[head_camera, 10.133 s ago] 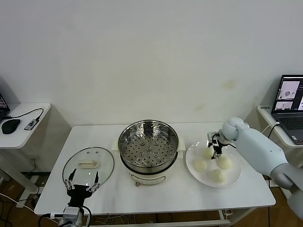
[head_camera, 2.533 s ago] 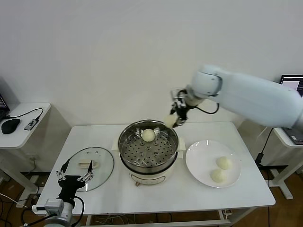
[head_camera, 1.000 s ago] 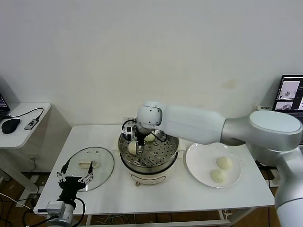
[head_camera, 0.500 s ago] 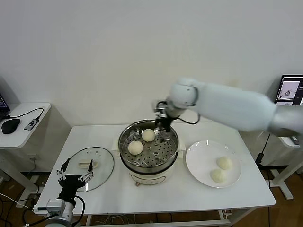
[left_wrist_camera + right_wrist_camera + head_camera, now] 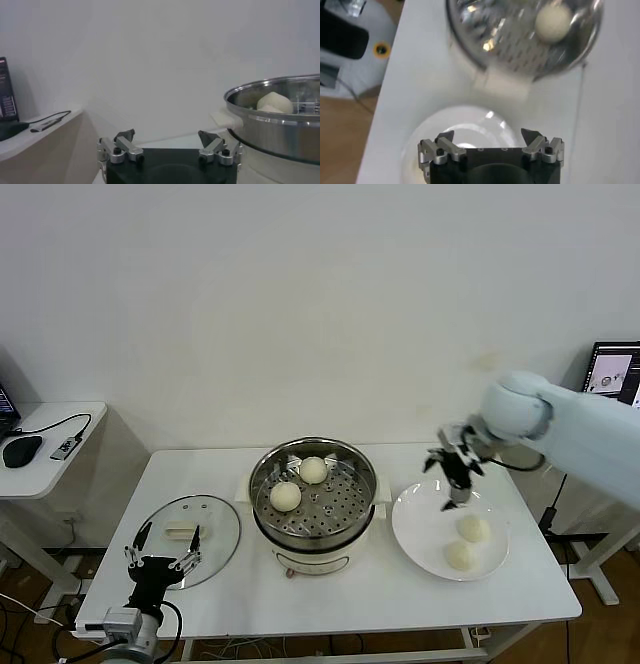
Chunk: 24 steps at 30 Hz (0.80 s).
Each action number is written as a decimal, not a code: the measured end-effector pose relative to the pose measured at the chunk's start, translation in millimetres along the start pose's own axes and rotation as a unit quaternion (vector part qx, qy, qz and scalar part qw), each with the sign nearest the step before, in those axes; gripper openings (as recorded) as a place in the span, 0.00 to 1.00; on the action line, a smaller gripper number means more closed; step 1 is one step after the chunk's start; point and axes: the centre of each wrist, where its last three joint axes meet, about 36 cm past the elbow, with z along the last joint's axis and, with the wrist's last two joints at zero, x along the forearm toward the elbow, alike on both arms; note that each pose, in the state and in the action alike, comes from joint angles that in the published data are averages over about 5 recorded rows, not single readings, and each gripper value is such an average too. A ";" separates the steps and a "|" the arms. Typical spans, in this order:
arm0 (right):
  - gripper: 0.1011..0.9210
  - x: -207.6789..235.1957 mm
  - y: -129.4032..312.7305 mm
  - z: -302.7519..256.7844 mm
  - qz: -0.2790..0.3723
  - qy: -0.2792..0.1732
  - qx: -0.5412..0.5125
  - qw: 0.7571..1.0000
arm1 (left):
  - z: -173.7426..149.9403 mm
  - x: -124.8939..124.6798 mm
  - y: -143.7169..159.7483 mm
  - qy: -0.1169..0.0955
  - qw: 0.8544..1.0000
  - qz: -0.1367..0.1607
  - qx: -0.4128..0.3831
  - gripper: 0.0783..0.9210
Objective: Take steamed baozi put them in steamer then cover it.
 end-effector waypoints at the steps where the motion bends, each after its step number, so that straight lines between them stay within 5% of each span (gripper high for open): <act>1: 0.88 -4.4 4.5 5.1 -0.002 0.003 -0.002 1.000 | 0.2 0.1 -0.2 0.000 1.000 0.000 0.000 0.88; 24: 0.88 -112.2 57.2 53.0 -0.054 0.030 -0.037 0.997 | 3.6 1.8 -0.1 0.008 1.000 -0.006 -0.002 0.88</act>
